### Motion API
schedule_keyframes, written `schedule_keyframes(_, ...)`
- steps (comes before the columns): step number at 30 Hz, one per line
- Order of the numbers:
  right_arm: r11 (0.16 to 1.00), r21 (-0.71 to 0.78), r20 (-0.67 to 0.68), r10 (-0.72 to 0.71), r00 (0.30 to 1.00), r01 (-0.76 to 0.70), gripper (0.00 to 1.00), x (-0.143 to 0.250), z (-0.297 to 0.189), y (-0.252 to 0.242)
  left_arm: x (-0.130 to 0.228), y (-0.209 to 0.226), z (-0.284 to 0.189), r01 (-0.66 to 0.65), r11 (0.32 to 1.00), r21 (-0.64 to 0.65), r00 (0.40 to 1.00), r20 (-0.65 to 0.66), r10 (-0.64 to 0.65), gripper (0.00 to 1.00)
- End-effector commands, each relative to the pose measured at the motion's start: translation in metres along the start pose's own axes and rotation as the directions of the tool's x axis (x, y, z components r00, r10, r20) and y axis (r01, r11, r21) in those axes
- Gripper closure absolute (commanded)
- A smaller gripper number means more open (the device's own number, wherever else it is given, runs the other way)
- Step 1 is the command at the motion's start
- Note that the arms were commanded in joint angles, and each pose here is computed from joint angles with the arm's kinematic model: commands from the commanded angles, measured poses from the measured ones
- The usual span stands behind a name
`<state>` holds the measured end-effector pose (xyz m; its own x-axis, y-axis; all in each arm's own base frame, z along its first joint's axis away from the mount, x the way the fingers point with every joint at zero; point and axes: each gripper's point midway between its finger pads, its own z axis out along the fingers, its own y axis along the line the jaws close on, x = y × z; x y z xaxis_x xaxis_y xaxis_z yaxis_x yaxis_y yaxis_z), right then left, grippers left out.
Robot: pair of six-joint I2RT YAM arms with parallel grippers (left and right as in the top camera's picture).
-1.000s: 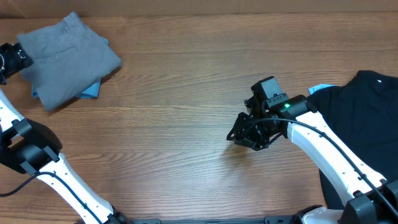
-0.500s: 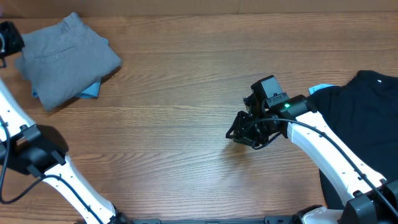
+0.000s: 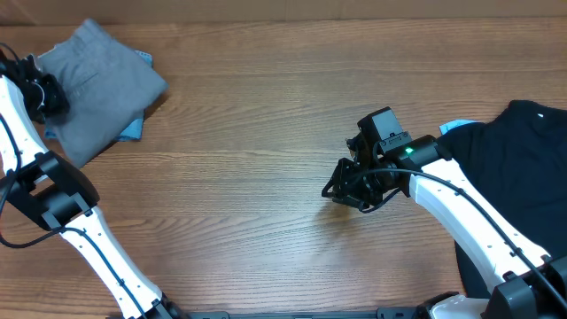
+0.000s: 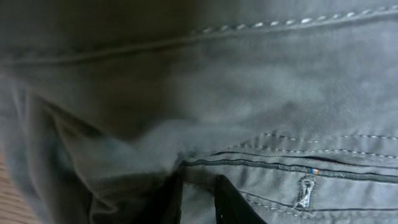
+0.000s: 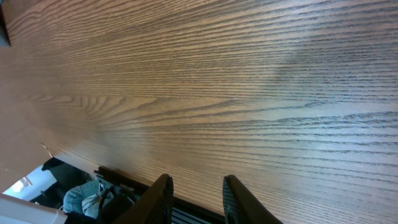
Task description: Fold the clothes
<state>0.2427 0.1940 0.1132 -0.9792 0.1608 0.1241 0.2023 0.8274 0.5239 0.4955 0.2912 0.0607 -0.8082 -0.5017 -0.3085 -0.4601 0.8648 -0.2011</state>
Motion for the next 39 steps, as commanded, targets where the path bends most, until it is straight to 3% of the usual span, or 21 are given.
schedule_keyframes(1, 1.000, -0.021, 0.027, -0.021, 0.999, 0.022, 0.70, -0.005, -0.008, 0.007, -0.008, 0.003, -0.011, 0.023, 1.000, 0.004, 0.999, 0.033, -0.023, 0.77)
schedule_keyframes(4, 0.999, -0.022, 0.030, -0.023, 0.999, 0.023, 0.70, -0.005, -0.008, 0.008, -0.023, -0.011, -0.041, 0.002, 0.999, 0.045, 0.995, 0.102, -0.007, 0.75)
schedule_keyframes(7, 0.999, -0.017, 0.049, -0.030, 0.998, 0.031, 0.70, -0.008, -0.010, 0.008, -0.039, -0.034, -0.090, -0.039, 0.993, 0.112, 0.981, 0.196, 0.016, 0.66)
schedule_keyframes(12, 0.997, 0.002, 0.187, -0.080, 0.979, 0.082, 0.69, -0.022, -0.036, 0.017, -0.038, -0.104, -0.219, -0.286, 0.930, 0.233, 0.900, 0.398, 0.177, 0.46)
schedule_keyframes(16, 0.984, -0.008, 0.370, -0.163, 0.915, 0.179, 0.68, -0.033, -0.090, 0.045, 0.009, -0.159, -0.317, -0.486, 0.840, 0.241, 0.803, 0.503, 0.320, 0.36)
schedule_keyframes(22, 0.961, 0.003, 0.589, -0.226, 0.776, 0.277, 0.67, -0.029, -0.174, 0.077, 0.099, -0.220, -0.400, -0.665, 0.718, 0.207, 0.685, 0.553, 0.474, 0.33)
schedule_keyframes(29, 0.942, 0.019, 0.712, -0.247, 0.657, 0.334, 0.66, 0.000, -0.234, 0.083, 0.171, -0.266, -0.463, -0.707, 0.697, 0.121, 0.605, 0.614, 0.507, 0.37)
schedule_keyframes(31, 0.940, 0.014, 0.722, -0.247, 0.647, 0.342, 0.60, 0.008, -0.241, 0.082, 0.191, -0.271, -0.477, -0.706, 0.704, 0.084, 0.586, 0.627, 0.513, 0.36)
schedule_keyframes(35, 0.934, 0.018, 0.732, -0.256, 0.632, 0.358, 0.38, 0.018, -0.247, 0.079, 0.238, -0.272, -0.498, -0.724, 0.686, 0.065, 0.559, 0.638, 0.530, 0.31)
schedule_keyframes(36, 0.930, 0.026, 0.733, -0.268, 0.625, 0.367, 0.34, 0.020, -0.249, 0.079, 0.247, -0.271, -0.499, -0.726, 0.683, 0.075, 0.564, 0.633, 0.530, 0.29)
schedule_keyframes(37, 0.928, 0.032, 0.733, -0.274, 0.623, 0.371, 0.31, 0.022, -0.249, 0.078, 0.257, -0.268, -0.498, -0.725, 0.683, 0.087, 0.575, 0.623, 0.531, 0.09)
schedule_keyframes(38, 0.927, 0.034, 0.732, -0.277, 0.623, 0.372, 0.29, 0.023, -0.249, 0.078, 0.263, -0.266, -0.496, -0.722, 0.686, 0.092, 0.585, 0.612, 0.533, 0.00)
schedule_keyframes(39, 0.928, 0.035, 0.730, -0.277, 0.625, 0.370, 0.26, 0.023, -0.248, 0.077, 0.269, -0.262, -0.494, -0.715, 0.692, 0.098, 0.597, 0.601, 0.532, 0.00)
